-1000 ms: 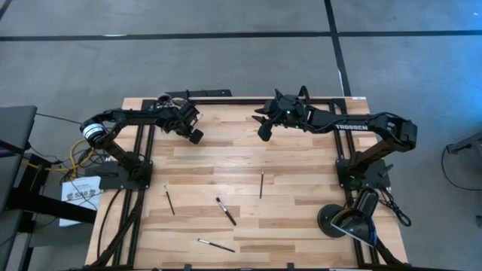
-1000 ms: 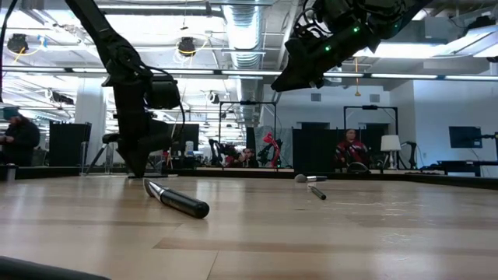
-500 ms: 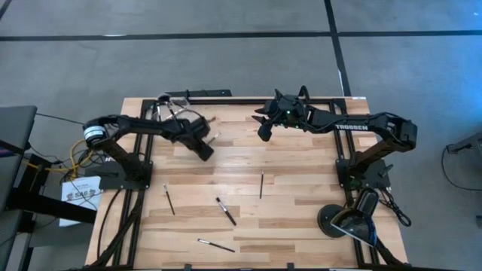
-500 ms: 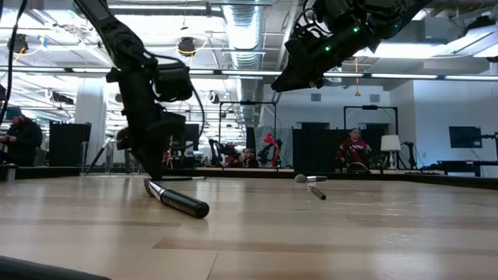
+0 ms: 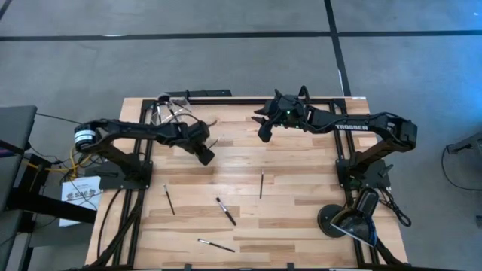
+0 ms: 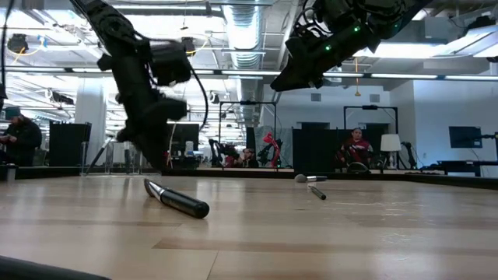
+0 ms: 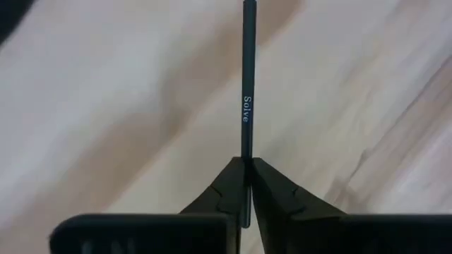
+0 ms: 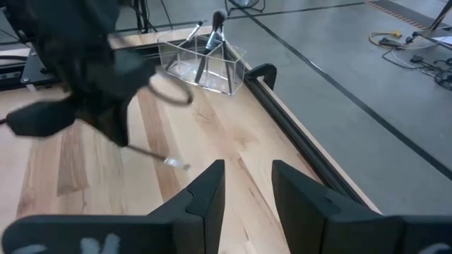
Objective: Put items in baskets/containers
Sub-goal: Put the eyeshadow brush into the transparent bin
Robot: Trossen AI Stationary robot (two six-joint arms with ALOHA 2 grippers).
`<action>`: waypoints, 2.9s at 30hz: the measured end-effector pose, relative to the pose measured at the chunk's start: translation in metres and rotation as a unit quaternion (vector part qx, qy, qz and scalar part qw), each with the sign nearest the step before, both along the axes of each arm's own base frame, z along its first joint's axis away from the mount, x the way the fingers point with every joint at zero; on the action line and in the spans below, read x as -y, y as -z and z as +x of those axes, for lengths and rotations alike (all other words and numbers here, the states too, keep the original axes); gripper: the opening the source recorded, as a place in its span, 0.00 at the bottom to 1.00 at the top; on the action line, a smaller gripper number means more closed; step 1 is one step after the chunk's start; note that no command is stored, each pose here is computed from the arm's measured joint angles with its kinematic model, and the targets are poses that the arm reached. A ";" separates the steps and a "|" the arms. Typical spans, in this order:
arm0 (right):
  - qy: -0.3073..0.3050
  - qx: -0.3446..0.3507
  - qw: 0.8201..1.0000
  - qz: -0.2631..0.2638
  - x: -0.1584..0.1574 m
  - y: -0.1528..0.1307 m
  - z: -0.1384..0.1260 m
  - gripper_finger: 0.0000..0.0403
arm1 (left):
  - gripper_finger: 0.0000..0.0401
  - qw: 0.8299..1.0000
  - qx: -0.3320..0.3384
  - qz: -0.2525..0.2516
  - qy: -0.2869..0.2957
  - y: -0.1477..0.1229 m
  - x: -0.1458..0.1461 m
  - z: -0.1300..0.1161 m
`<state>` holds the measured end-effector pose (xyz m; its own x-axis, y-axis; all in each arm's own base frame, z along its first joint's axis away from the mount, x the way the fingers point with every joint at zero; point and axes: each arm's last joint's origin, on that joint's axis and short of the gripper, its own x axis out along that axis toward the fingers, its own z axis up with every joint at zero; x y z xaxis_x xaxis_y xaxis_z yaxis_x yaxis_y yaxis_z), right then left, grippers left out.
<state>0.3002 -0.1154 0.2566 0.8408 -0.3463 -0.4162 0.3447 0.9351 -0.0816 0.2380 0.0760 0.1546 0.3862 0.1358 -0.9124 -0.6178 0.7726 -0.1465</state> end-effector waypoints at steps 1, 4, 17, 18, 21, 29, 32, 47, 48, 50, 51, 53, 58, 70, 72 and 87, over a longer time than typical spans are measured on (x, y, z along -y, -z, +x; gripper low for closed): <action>0.000 0.000 1.000 0.000 0.000 0.000 0.000 0.27 | 0.06 1.000 0.008 0.007 -0.003 -0.004 -0.001 -0.001; -0.001 0.000 1.000 0.000 0.000 0.000 0.000 0.27 | 0.06 0.999 0.026 0.019 -0.006 -0.014 -0.001 -0.004; 0.002 0.003 1.000 0.006 0.000 0.008 0.001 0.27 | 0.04 1.000 -0.008 0.010 0.017 0.001 0.014 0.003; 0.001 0.003 1.000 0.012 0.000 0.012 0.003 0.27 | 0.04 1.000 -0.015 0.008 0.019 0.004 0.015 0.005; -0.009 -0.018 0.999 0.033 0.002 0.029 0.007 0.27 | 0.03 0.999 -0.038 -0.008 0.023 0.016 0.018 0.008; -0.028 -0.045 0.997 0.053 0.009 0.053 0.026 0.27 | 0.02 0.997 -0.044 -0.005 0.057 0.020 0.028 0.011; -0.036 -0.046 0.997 0.058 0.010 0.054 0.028 0.27 | 0.02 0.998 -0.019 0.004 0.054 0.008 0.028 0.010; -0.228 0.115 0.960 0.115 0.008 0.033 0.030 0.27 | 0.02 0.966 0.221 0.120 0.059 -0.084 0.032 -0.020; -0.242 0.143 0.953 0.112 0.007 0.031 0.029 0.27 | 0.02 0.959 0.247 0.127 0.061 -0.088 0.034 -0.022; -0.253 0.195 0.942 0.101 0.004 0.026 0.030 0.27 | 0.02 0.943 0.297 0.137 0.068 -0.092 0.037 -0.025; -0.256 0.216 0.937 0.099 0.001 0.024 0.029 0.27 | 0.02 0.935 0.317 0.143 0.071 -0.091 0.038 -0.026; -0.264 0.254 0.926 0.093 -0.006 0.020 0.028 0.27 | 0.02 0.921 0.350 0.150 0.076 -0.089 0.041 -0.027; -0.275 0.298 0.909 0.101 -0.021 0.017 0.036 0.34 | 0.02 0.892 0.410 0.170 0.083 -0.078 0.044 -0.027; -0.259 0.335 0.897 0.123 -0.032 0.033 0.080 0.56 | 0.01 0.863 0.461 0.182 0.101 -0.059 0.046 -0.011; -0.256 0.336 0.898 0.126 -0.030 0.035 0.084 0.55 | 0.01 0.862 0.461 0.182 0.104 -0.056 0.047 -0.008; -0.253 0.238 0.927 0.144 -0.021 0.049 0.089 0.31 | 0.01 0.860 0.463 0.178 0.117 -0.052 0.052 -0.003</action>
<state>0.3892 -0.0941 0.2071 0.9771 0.2106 0.0289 -0.2112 0.9465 0.2441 0.2350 0.0236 0.2065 0.9798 0.1634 -0.1156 -0.1857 0.9576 -0.2202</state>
